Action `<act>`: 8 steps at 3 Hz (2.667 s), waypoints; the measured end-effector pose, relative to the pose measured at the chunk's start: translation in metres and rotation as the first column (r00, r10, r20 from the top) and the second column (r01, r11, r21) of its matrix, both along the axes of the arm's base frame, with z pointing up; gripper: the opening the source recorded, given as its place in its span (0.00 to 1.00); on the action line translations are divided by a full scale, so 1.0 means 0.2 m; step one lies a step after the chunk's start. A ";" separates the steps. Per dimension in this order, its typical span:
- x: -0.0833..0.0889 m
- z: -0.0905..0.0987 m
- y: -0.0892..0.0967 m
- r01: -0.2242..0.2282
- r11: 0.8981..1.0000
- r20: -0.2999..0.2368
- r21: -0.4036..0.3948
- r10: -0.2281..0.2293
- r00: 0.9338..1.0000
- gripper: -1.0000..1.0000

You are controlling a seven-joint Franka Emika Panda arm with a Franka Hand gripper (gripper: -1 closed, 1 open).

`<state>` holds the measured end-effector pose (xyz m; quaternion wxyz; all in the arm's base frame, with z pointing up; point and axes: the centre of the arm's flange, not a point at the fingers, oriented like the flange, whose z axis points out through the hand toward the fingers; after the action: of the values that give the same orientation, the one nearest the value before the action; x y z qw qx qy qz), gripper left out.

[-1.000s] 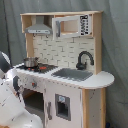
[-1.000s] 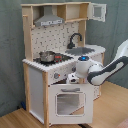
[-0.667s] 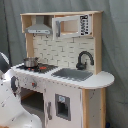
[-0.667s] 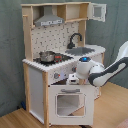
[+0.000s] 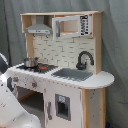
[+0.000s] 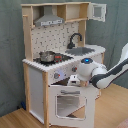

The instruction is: Play with the kitchen

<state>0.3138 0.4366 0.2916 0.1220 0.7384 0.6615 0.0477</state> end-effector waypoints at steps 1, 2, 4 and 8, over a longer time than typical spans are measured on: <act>-0.09 0.00 0.03 0.053 0.998 -0.001 0.024 -0.053 0.999 0.00; -0.21 -0.01 0.07 0.096 0.994 -0.001 0.042 -0.096 0.995 0.00; -0.38 -0.01 0.09 0.160 0.984 0.028 0.084 -0.163 0.986 0.00; -0.61 0.09 0.24 0.188 0.958 0.070 0.215 -0.207 0.976 1.00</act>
<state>0.1924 0.4851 0.3098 0.0792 0.8065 0.5695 0.1377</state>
